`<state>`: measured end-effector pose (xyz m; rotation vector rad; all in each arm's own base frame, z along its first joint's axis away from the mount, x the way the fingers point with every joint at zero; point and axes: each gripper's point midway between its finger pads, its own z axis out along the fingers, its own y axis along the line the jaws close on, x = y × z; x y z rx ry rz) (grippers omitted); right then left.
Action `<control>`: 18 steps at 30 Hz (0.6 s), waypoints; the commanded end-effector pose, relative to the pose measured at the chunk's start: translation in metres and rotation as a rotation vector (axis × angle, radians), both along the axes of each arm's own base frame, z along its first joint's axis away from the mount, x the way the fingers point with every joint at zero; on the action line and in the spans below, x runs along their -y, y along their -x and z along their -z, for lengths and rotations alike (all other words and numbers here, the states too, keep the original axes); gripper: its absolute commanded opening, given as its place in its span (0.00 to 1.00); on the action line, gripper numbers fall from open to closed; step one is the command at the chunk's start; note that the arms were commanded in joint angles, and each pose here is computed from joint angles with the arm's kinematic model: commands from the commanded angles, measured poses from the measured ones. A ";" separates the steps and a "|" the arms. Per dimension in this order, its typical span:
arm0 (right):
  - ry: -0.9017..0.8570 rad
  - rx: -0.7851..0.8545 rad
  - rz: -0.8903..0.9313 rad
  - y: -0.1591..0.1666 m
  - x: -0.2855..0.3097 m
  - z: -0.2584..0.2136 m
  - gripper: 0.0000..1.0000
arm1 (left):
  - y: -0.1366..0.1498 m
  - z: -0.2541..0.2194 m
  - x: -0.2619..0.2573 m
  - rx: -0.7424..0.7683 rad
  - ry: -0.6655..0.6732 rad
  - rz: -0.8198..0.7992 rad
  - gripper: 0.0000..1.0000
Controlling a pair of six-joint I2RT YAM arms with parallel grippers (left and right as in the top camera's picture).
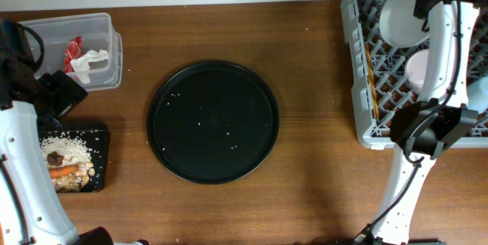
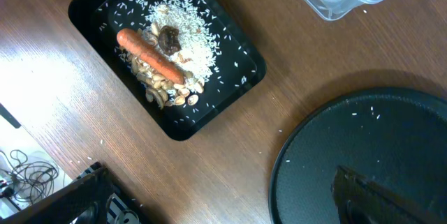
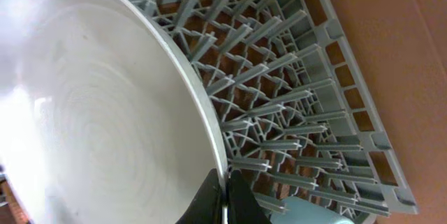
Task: Sort waste into correct bins and load items into the dishwasher rack
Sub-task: 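Lift the white plate and stand it upright in the rack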
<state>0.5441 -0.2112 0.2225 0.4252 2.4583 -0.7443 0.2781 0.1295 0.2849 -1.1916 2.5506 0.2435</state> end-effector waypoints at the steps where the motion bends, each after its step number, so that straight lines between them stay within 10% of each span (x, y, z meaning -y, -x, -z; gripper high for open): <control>1: 0.016 -0.022 -0.015 -0.001 -0.016 0.002 0.04 | 0.002 0.002 -0.004 -0.011 -0.008 -0.020 0.99; 6: 0.012 -0.062 -0.035 -0.002 -0.030 0.014 0.13 | 0.002 0.002 -0.004 -0.011 -0.008 -0.020 0.99; 7: 0.013 -0.059 -0.043 -0.003 -0.034 0.012 0.42 | 0.002 0.002 -0.004 -0.011 -0.008 -0.020 0.99; 8: 0.012 -0.057 -0.048 -0.003 -0.037 0.010 0.98 | 0.002 0.002 -0.004 -0.011 -0.008 -0.020 0.99; 18: -0.056 0.274 0.062 0.032 -0.062 -0.109 0.98 | 0.002 0.002 -0.004 -0.011 -0.008 -0.020 0.99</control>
